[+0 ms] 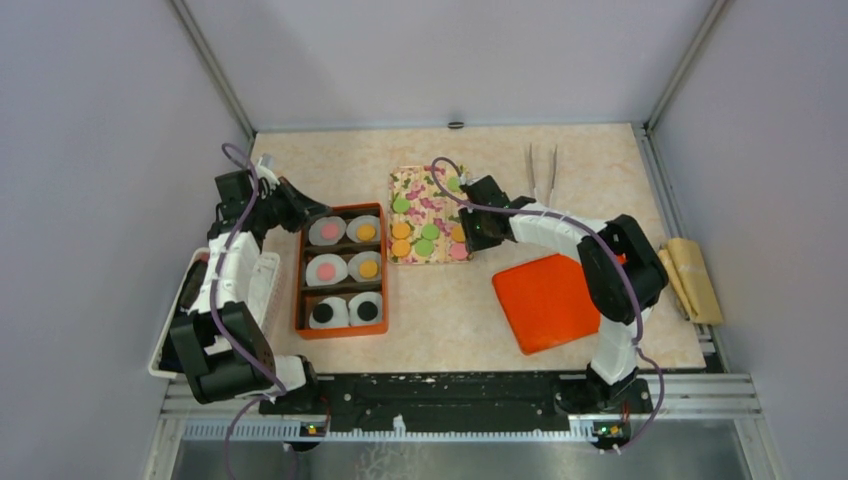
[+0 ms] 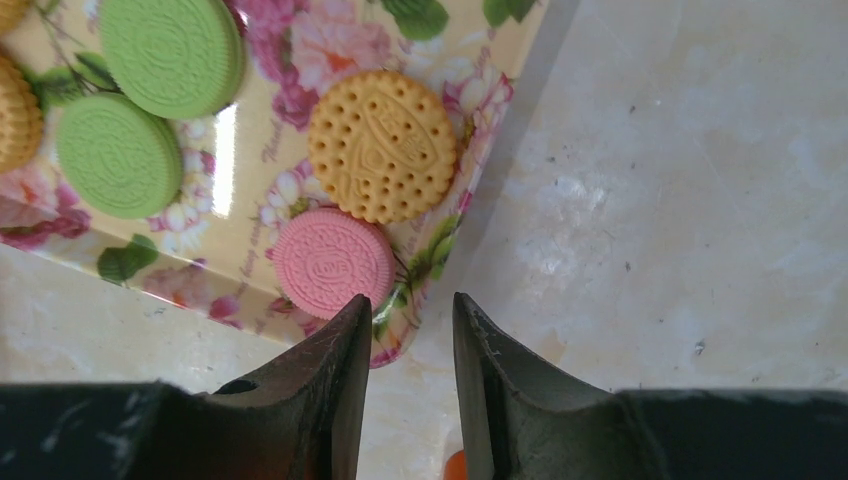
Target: Pack the cookies
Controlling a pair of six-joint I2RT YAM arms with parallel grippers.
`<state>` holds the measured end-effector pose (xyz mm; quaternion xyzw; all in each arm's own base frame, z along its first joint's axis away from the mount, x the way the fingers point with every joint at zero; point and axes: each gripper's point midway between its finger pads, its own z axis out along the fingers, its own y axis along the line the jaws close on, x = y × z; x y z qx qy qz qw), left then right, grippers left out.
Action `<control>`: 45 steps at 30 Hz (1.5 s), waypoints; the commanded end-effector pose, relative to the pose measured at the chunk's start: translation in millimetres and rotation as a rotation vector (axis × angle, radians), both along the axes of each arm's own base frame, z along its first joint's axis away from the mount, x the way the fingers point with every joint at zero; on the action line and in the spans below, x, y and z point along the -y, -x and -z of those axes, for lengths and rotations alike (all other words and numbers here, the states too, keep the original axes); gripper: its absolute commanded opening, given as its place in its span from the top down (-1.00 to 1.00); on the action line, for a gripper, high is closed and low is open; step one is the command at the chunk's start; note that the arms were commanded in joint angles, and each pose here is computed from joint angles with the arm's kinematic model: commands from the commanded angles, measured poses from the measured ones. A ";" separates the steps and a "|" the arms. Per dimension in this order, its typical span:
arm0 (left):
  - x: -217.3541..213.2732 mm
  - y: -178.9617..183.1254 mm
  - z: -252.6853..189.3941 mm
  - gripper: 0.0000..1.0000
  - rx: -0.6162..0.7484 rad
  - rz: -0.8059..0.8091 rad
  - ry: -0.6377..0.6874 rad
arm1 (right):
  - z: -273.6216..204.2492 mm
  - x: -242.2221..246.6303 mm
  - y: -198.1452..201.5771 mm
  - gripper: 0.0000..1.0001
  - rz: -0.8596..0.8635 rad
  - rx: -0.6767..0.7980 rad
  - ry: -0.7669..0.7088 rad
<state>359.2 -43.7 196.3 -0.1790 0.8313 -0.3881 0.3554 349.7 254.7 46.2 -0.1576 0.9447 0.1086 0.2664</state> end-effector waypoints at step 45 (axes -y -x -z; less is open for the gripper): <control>-1.8 -0.5 4.0 1.00 0.009 0.019 -0.034 | 1.8 130.4 -179.1 1.00 0.460 0.065 0.125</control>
